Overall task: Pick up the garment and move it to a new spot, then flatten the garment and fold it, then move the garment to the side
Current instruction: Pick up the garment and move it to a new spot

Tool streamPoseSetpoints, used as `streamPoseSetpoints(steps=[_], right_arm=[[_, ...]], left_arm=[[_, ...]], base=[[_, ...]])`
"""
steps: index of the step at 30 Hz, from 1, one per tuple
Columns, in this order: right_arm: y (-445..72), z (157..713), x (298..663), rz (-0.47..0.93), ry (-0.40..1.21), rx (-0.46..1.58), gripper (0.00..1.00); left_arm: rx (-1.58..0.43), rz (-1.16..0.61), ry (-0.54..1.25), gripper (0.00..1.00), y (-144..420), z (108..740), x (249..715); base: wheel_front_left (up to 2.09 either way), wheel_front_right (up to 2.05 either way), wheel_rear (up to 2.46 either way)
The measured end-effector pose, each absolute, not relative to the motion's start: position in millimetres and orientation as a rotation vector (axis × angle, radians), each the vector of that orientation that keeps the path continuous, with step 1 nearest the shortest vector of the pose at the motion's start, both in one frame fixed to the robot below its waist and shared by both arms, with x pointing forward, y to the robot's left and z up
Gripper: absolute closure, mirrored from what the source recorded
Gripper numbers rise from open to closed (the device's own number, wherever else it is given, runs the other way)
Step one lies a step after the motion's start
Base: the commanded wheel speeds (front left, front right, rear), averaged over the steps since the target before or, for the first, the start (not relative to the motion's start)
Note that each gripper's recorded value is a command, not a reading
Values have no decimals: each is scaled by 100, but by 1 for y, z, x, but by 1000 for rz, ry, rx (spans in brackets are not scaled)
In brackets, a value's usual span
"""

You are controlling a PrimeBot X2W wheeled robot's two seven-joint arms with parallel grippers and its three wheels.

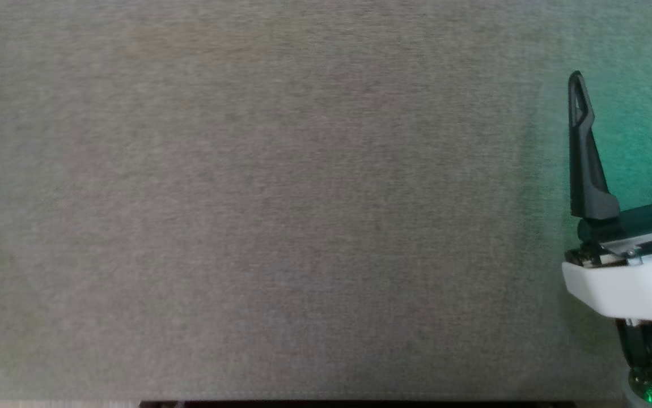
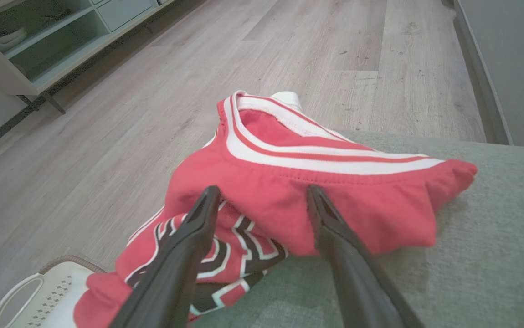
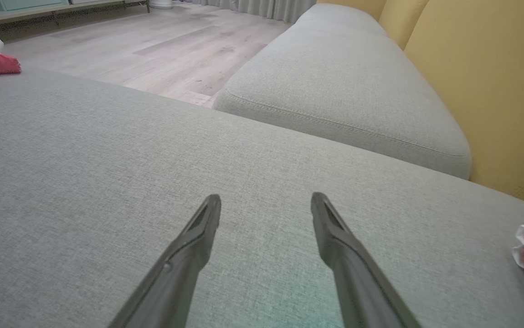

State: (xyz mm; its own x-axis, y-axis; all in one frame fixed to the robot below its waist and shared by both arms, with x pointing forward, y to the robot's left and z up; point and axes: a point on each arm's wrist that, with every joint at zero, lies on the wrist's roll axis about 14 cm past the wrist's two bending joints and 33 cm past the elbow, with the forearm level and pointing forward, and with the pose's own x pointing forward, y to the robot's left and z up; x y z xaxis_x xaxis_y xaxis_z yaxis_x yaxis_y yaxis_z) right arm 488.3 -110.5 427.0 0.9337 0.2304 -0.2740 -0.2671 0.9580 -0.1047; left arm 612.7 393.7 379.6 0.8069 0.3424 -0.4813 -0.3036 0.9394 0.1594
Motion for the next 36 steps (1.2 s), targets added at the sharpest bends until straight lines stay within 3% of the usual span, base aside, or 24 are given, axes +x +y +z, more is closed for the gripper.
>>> streamPoseSetpoints(steps=[10,11,13,24,36], right_arm=[[-123,418,487,226,287,-161,0],[-124,417,487,225,289,-162,0],[-124,416,487,223,291,-163,0],[-128,424,486,214,261,-156,0],[-140,460,482,179,157,-78,0]], left_arm=[[26,320,600,0,383,344,626],[21,316,608,36,382,341,626],[19,314,614,100,381,340,627],[57,287,574,100,379,363,633],[232,118,329,100,350,504,663]], base=[[0,0,0],[0,0,0],[0,0,0],[0,0,0],[0,0,0]])
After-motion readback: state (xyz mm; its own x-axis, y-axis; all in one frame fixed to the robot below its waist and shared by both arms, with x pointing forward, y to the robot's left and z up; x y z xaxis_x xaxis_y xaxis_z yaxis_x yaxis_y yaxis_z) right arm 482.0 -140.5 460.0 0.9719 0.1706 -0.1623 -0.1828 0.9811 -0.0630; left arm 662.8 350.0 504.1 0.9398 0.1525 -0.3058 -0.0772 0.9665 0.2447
